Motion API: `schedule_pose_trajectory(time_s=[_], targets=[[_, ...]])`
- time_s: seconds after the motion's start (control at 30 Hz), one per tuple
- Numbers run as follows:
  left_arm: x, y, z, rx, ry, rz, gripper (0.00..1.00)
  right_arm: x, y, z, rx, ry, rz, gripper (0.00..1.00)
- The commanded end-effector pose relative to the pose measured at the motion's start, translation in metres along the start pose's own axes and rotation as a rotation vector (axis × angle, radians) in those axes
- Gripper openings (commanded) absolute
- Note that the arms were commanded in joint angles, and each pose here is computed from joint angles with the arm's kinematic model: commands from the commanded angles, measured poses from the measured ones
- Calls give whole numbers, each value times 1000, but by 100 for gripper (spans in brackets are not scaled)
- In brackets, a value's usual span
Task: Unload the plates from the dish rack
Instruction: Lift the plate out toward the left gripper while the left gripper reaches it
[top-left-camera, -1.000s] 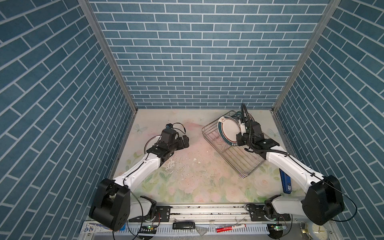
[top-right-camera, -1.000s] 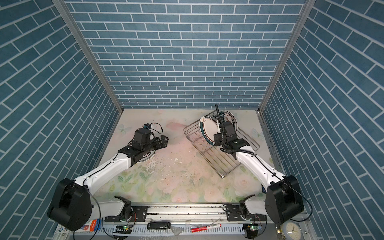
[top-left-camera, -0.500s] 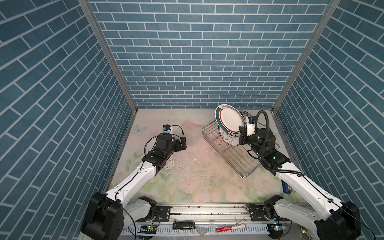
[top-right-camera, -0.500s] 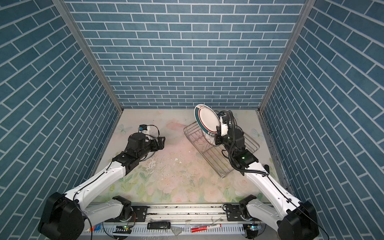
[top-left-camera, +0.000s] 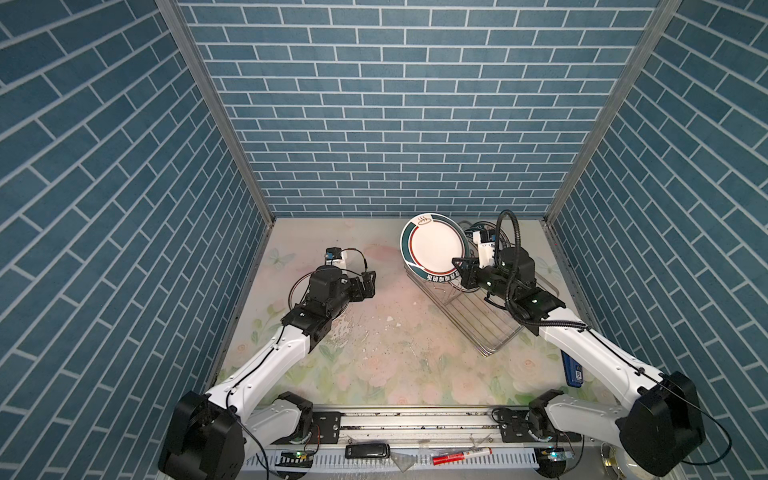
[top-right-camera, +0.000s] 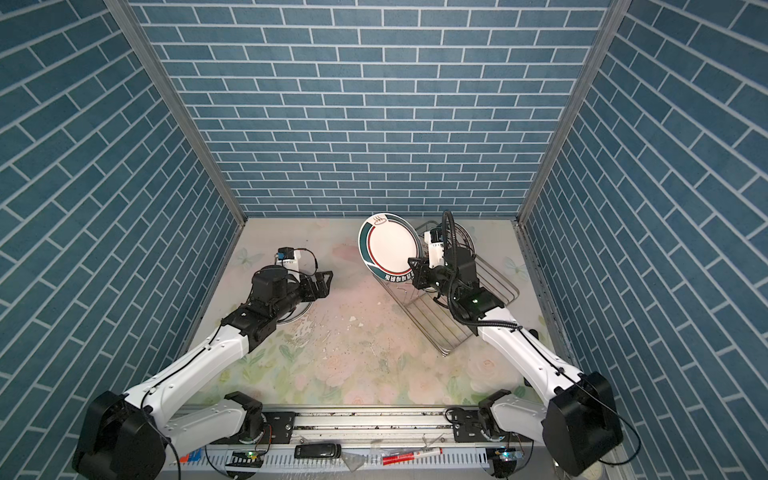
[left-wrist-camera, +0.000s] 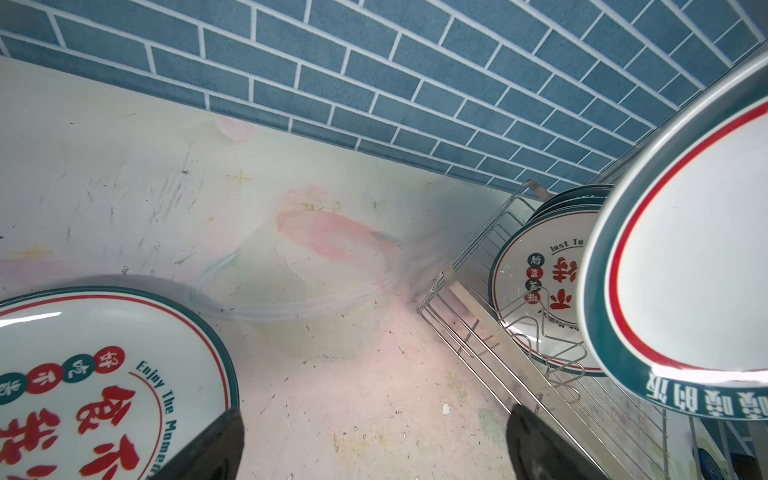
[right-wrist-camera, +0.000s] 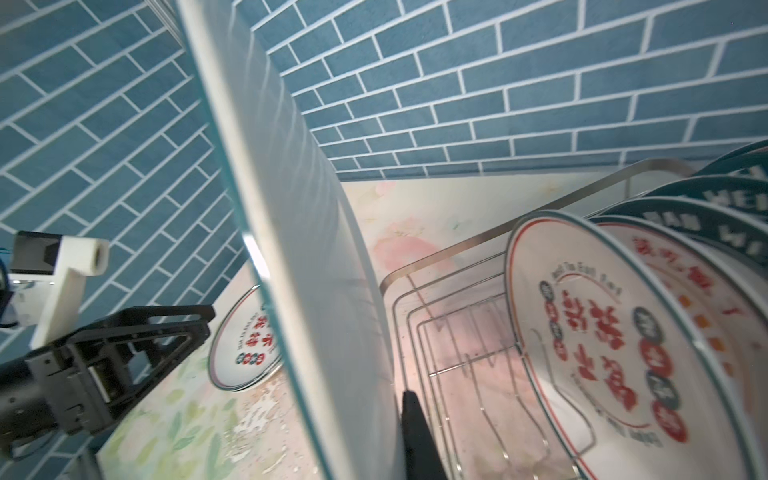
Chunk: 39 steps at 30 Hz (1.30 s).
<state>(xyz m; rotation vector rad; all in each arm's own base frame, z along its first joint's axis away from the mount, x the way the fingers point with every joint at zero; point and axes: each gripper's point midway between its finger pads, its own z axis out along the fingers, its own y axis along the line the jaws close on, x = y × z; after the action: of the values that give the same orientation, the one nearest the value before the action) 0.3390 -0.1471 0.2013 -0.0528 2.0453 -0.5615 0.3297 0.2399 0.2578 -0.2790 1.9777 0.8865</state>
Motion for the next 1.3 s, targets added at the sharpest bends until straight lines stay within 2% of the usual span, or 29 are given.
schedule_pose_trajectory(time_s=[0.0,0.27,0.67,0.9,1.03,1.13,1.27], targets=[[-5,-10,-11,49,-20,-6,99,-17,33,6,-172,40,180,0],[-6,-25,-16,131,-16,-40,99,1,40,38,-302,155,386,0],[4,-46,0,243,66,-79,99,6,57,53,-488,207,533,0],[3,-49,1,280,66,-121,98,14,55,56,-471,225,521,0],[3,-47,6,286,68,-151,91,19,59,56,-458,245,489,0],[1,-45,9,310,63,-190,79,26,61,58,-427,264,458,0],[-2,-47,7,318,55,-197,69,33,67,60,-409,283,416,0]])
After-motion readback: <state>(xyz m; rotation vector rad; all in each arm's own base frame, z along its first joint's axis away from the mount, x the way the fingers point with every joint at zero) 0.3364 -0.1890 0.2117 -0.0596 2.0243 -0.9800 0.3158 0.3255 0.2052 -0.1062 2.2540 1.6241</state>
